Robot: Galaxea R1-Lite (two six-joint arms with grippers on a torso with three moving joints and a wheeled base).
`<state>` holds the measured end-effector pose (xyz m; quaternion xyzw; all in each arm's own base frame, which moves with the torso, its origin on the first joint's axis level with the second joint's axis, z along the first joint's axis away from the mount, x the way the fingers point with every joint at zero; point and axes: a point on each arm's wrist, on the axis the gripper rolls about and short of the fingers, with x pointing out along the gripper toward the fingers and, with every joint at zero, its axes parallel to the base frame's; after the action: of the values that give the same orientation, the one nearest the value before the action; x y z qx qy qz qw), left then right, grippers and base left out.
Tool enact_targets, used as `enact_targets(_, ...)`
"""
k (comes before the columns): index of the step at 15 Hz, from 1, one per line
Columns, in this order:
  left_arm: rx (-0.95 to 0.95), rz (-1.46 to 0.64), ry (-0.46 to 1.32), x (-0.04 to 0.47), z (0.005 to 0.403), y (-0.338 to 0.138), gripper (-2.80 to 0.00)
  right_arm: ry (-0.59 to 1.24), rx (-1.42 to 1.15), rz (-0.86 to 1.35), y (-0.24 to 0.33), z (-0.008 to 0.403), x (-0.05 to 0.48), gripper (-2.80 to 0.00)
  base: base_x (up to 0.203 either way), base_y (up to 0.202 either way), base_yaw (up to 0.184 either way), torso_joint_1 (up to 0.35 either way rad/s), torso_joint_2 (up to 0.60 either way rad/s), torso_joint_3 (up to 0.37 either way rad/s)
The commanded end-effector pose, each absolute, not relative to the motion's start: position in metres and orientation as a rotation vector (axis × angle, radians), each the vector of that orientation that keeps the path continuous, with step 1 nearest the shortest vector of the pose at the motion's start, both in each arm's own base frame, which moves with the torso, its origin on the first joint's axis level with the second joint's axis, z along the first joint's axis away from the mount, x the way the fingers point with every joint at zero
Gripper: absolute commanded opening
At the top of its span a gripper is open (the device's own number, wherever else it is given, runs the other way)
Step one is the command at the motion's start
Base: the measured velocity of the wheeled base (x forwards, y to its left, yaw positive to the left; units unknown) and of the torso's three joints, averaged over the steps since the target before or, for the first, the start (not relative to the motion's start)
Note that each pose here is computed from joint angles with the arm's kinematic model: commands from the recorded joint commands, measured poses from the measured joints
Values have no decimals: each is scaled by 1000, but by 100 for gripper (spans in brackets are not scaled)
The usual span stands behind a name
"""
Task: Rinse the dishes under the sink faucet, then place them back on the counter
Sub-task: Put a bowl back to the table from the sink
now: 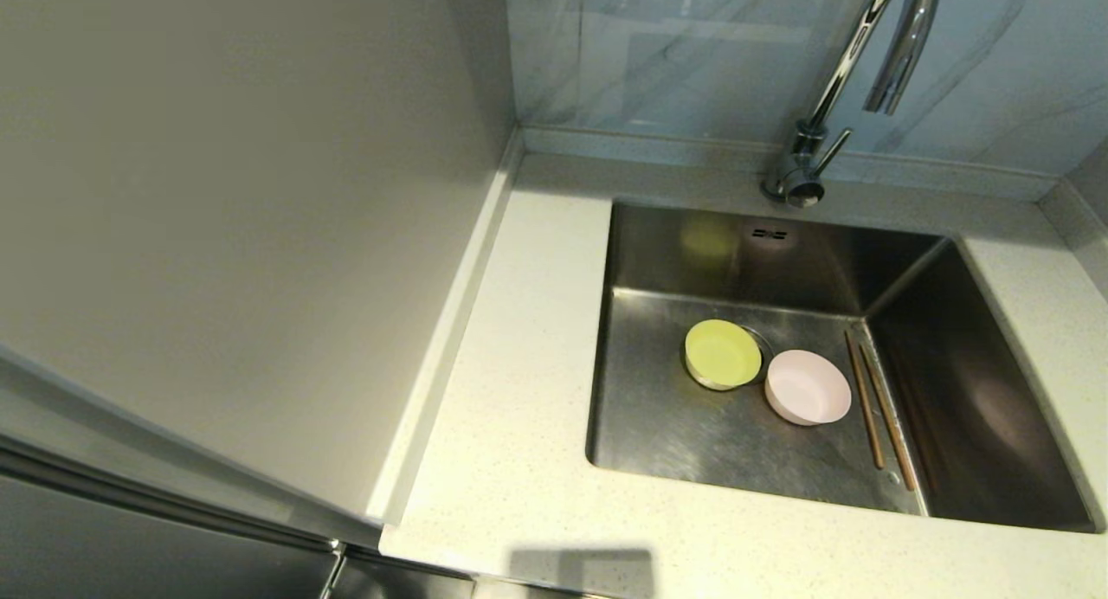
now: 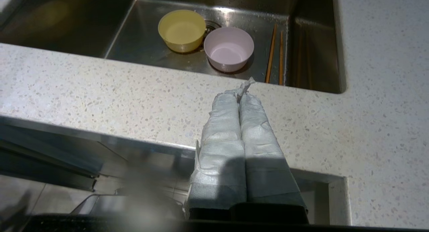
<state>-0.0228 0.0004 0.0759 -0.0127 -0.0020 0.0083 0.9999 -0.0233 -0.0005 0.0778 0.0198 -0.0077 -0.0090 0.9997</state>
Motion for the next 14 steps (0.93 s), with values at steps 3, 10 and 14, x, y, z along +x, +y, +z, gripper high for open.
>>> enact_targets(3,-26,17,-8,-23,76,0,-280,-10,40,-18,0,76,-23,-280,0,0,0,0,0,0)
enact_targets(10,-26,17,-8,-23,76,0,-280,-10,40,-18,0,76,-23,-280,0,0,0,0,0,0)
enact_targets(14,-26,17,-8,-23,76,0,-280,-9,40,-17,0,76,-23,-280,0,0,0,0,0,0)
